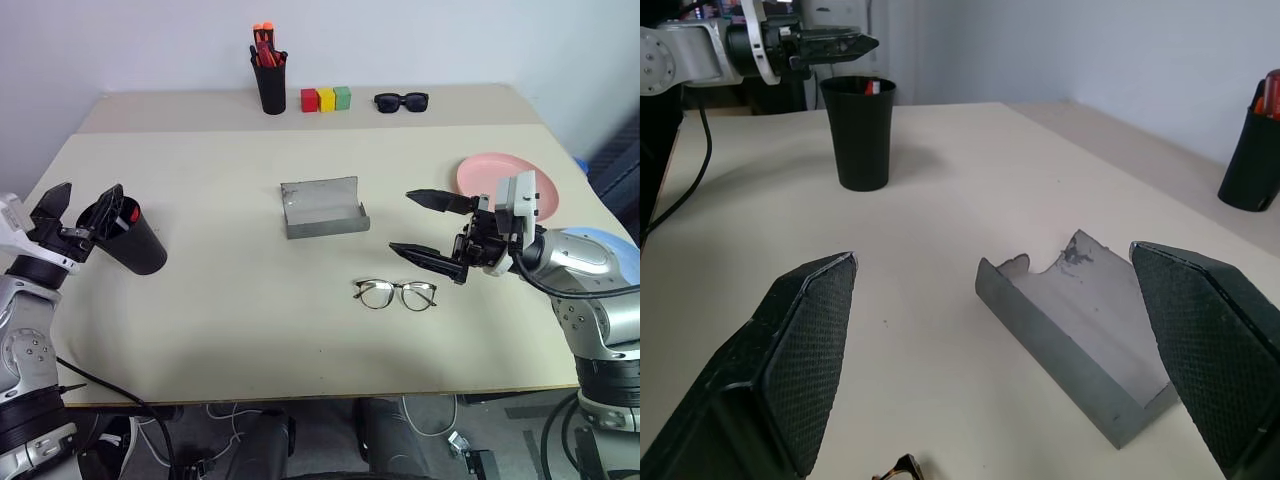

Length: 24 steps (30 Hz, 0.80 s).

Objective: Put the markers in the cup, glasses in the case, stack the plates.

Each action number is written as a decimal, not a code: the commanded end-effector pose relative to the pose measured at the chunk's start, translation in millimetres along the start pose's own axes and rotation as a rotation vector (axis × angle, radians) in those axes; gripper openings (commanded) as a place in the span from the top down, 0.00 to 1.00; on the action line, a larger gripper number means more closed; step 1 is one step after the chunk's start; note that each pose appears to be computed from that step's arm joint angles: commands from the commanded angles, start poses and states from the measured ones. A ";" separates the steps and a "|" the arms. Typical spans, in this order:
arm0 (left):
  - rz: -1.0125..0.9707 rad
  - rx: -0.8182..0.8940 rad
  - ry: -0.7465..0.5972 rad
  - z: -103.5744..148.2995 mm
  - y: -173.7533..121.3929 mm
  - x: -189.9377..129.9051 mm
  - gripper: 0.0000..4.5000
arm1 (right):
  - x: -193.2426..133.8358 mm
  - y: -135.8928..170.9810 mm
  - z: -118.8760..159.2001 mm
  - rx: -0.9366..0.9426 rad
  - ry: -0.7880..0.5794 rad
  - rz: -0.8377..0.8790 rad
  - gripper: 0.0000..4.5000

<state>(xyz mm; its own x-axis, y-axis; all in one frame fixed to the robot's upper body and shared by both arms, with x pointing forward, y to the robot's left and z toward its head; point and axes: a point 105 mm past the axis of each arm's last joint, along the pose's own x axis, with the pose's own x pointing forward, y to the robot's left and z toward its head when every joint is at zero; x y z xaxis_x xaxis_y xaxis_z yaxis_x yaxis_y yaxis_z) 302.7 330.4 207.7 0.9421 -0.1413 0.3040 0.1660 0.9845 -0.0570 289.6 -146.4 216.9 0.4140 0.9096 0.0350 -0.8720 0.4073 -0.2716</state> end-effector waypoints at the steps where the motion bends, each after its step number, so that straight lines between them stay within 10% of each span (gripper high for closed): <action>1: -0.034 0.017 -0.045 19.7 -8.8 6.3 0.01 | 2.4 1.5 14.6 -0.053 -0.032 0.012 0.00; 12: -0.464 -0.168 -0.045 78.0 -82.6 39.9 0.01 | -1.8 -4.7 11.8 -0.051 -0.027 -0.016 0.00; 24: -0.821 -0.017 0.202 46.2 -130.0 62.2 0.01 | -15.4 -5.9 -4.2 -0.086 0.088 -0.037 0.00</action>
<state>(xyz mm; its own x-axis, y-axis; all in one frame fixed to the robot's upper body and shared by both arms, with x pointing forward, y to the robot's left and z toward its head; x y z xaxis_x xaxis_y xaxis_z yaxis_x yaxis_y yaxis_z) 328.6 198.6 276.1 0.5743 -0.8134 0.0920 0.8127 0.5801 0.0549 293.9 -160.5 205.6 0.4680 0.8828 -0.0401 -0.8474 0.4354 -0.3039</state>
